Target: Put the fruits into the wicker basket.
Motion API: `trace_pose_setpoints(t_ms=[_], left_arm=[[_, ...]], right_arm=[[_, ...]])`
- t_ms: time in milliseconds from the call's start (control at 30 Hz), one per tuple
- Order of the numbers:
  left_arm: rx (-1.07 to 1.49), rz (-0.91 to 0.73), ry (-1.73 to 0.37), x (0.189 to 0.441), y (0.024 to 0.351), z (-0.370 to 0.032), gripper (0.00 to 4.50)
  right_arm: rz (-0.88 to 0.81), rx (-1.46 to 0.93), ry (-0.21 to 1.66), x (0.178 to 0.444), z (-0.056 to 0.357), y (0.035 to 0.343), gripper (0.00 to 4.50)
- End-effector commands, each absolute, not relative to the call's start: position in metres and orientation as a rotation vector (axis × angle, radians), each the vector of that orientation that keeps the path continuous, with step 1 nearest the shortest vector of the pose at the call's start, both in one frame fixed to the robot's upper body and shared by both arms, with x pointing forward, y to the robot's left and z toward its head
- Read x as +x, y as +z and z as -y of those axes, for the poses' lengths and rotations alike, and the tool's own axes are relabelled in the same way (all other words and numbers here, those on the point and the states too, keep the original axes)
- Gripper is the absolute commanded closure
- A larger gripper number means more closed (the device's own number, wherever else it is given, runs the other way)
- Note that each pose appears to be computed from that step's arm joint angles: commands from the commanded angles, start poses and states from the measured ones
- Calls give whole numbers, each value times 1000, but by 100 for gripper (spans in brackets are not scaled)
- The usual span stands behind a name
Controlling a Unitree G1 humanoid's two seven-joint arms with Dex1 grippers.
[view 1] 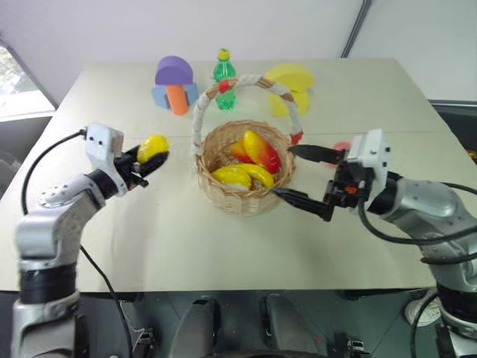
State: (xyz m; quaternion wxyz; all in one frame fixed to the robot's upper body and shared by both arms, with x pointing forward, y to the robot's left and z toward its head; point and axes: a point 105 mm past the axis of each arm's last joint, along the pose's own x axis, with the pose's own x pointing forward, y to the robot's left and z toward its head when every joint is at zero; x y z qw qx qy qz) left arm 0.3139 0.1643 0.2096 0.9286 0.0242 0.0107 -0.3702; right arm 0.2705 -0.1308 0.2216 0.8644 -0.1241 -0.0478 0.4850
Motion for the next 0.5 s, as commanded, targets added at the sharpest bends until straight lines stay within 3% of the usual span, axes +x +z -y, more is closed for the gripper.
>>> trace_pose_setpoints(t_ms=[33, 167, 300, 467, 500], left_arm=[[69, 16, -935, 301, 226, -113, 263], [153, 25, -1025, 303, 226, -62, 263], [152, -9, -974, 322, 221, -49, 263], [144, 44, -957, 330, 228, -45, 28], [115, 61, -974, 327, 232, -45, 9]], right_arm=[[141, -283, 988, 272, 138, 229, 0], [143, -290, 966, 273, 142, 227, 0], [151, -288, 939, 272, 145, 227, 0], [106, -263, 768, 288, 167, 220, 0], [89, -264, 711, 296, 174, 216, 0]])
